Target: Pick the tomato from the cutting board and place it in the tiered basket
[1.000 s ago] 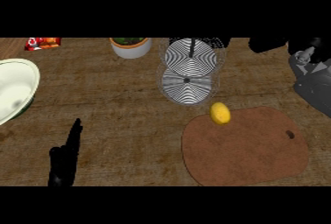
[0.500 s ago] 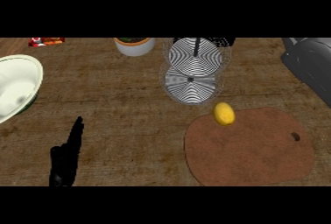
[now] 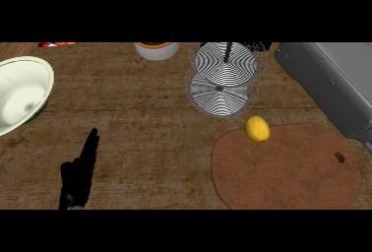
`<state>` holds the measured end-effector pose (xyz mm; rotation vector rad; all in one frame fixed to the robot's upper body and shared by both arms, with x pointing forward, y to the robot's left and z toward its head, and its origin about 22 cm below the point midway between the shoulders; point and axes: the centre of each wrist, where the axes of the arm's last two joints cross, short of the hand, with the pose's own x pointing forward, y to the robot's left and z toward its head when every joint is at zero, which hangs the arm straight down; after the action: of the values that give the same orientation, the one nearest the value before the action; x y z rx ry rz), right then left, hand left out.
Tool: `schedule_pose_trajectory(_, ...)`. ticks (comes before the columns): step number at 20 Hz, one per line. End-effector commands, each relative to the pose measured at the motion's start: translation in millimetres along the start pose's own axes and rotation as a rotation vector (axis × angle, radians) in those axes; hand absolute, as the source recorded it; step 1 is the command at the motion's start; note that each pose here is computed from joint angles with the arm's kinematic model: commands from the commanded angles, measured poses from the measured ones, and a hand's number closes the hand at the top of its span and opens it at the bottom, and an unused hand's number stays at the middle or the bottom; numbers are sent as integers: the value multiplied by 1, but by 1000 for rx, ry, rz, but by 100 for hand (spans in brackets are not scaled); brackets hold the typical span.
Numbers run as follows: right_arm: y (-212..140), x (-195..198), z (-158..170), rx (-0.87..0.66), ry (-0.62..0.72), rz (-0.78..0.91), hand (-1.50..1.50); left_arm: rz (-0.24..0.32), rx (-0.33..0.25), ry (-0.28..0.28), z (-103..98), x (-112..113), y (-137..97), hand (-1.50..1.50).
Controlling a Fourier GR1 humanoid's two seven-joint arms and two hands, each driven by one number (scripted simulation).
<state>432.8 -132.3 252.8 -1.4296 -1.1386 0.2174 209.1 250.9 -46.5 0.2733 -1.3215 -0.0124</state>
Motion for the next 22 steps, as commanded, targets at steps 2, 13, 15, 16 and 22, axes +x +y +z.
schedule_pose_trajectory(2, 31, 7, 7, 14, 283, 72, 150, -4, -12, 40, 1, -6, -7, 0)
schedule_pose_trajectory(13, 51, -5, 5, 77, 411, -294, -150, 24, -13, 36, -2, -7, -1, 0)
schedule_pose_trajectory(15, 51, -1, 12, 81, 407, -361, -150, -3, 0, 28, -6, -4, 0, 0)
schedule_pose_trajectory(16, 52, -7, 9, 49, 382, -421, -150, 5, -2, 17, -7, -1, -7, 0)
schedule_pose_trajectory(22, 53, -19, 5, -75, 352, -631, -150, 24, -20, 54, 1, -4, -9, 0)
